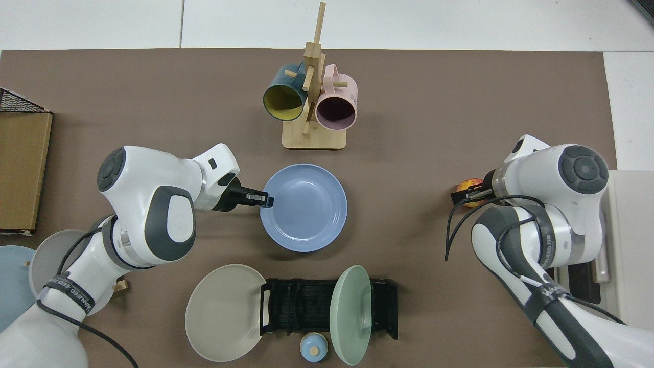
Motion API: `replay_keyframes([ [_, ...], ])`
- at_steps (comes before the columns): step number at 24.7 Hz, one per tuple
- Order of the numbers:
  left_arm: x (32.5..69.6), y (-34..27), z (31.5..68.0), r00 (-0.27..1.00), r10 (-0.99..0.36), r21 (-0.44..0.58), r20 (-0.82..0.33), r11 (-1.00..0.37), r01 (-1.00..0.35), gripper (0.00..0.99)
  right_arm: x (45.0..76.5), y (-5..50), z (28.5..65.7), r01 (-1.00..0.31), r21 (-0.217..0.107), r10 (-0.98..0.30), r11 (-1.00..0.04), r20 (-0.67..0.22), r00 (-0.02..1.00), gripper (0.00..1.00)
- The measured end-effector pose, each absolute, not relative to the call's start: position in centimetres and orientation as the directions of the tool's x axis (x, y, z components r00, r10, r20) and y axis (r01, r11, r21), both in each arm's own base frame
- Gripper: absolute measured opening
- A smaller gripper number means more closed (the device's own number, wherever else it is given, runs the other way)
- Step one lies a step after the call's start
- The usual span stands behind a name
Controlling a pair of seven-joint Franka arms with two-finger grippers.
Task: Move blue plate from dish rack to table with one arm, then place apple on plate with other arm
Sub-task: 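Lower the blue plate onto the table while the right gripper grasps the apple, then open the left gripper and withdraw while the right gripper lifts the apple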
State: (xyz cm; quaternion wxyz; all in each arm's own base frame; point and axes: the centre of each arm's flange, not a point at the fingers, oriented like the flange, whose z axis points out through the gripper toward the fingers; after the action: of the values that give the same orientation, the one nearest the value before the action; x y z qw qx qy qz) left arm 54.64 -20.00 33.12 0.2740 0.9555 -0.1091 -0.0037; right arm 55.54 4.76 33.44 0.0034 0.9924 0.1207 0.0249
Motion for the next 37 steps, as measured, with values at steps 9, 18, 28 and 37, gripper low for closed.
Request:
replay_keyframes([
  [9,54.0,-22.2,31.2,0.973,-0.228,0.530,0.029,-0.822,-0.208,0.163,55.4,4.0,29.8,0.253,0.020,0.254,-0.967,0.055,0.966,1.00],
  [18,54.3,-22.2,31.6,0.978,-0.205,0.494,0.031,-0.848,-0.193,0.731,55.4,3.9,29.8,0.254,0.021,0.255,-0.967,0.055,0.965,0.97],
  [28,56.2,-21.2,38.8,0.979,-0.204,0.294,0.019,-0.935,-0.200,0.982,56.5,4.7,32.2,0.229,0.014,0.229,-0.973,0.085,0.970,0.77],
  [37,54.0,-18.1,53.5,0.988,-0.156,0.109,0.004,-0.982,-0.155,0.982,57.8,16.7,41.9,0.102,-0.025,0.099,-0.994,0.109,0.989,0.77],
])
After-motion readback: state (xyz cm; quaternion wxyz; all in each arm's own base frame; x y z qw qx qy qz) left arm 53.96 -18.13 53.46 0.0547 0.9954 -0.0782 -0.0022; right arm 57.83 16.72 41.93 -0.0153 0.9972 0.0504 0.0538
